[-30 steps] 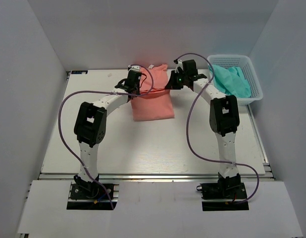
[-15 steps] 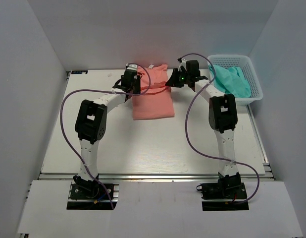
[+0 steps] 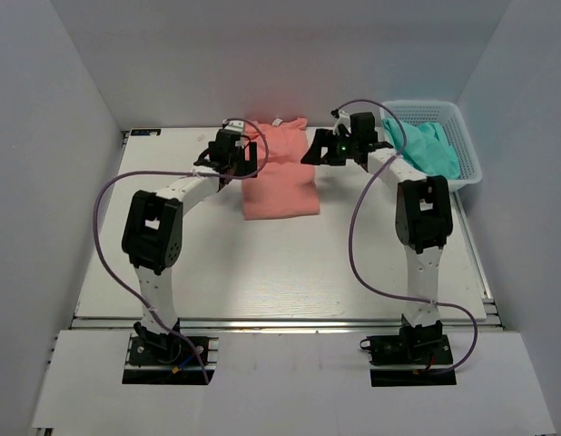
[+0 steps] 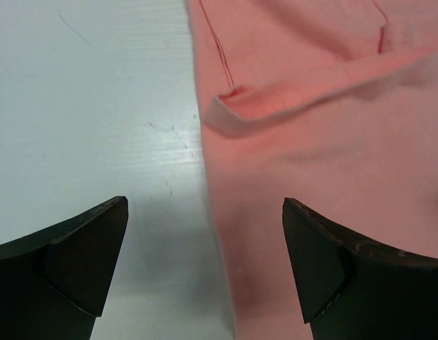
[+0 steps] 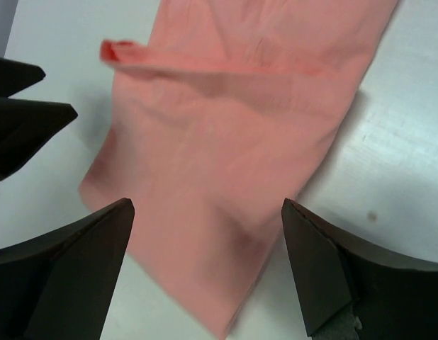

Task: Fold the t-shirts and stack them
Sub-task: Fold the folded rectangular tshirt in 1/3 of the way, then grab one side of the 2/3 rectangular tshirt with both arms

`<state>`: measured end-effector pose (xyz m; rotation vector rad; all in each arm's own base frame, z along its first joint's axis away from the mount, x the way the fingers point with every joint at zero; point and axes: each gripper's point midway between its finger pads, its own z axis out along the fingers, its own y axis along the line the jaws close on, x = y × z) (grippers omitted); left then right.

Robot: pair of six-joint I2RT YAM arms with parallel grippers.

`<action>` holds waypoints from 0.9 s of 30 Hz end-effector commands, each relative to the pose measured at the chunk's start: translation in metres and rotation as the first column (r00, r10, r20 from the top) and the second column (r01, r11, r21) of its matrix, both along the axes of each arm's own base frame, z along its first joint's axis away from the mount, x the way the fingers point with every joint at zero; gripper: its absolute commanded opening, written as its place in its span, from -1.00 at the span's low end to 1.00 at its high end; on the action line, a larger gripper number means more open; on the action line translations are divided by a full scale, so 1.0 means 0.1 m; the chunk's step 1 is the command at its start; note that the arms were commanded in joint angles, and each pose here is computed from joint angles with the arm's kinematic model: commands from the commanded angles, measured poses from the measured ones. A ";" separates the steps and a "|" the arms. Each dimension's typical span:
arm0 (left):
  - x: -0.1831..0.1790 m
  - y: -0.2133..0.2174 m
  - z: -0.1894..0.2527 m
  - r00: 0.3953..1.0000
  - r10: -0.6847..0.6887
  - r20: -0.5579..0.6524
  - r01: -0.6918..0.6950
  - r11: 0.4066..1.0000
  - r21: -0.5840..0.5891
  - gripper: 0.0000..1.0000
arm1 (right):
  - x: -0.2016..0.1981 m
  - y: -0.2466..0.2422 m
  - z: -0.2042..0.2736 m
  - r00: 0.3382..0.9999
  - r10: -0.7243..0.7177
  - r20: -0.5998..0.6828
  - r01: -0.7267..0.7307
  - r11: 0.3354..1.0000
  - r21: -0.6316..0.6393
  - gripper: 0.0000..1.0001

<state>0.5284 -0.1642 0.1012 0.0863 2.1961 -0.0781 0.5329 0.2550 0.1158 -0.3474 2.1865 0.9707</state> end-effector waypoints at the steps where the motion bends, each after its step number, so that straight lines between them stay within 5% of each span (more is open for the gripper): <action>1: -0.37 -0.12 0.28 0.998 -0.060 -0.009 0.059 0.995 -0.076 1.00 | -0.33 -0.01 0.28 0.998 0.052 0.028 -0.052 0.999 -0.008 0.81; 11: -0.94 -0.22 -0.31 0.983 -0.110 -0.147 0.082 0.979 -0.188 1.00 | -1.11 -0.24 -0.50 0.977 0.001 -0.213 -0.017 0.997 -0.073 0.81; 27: -1.18 -0.40 -0.84 0.937 -0.210 -0.278 0.133 0.953 -0.270 0.30 | -1.24 -0.18 -0.98 0.928 -0.032 -0.370 0.024 0.999 -0.025 0.28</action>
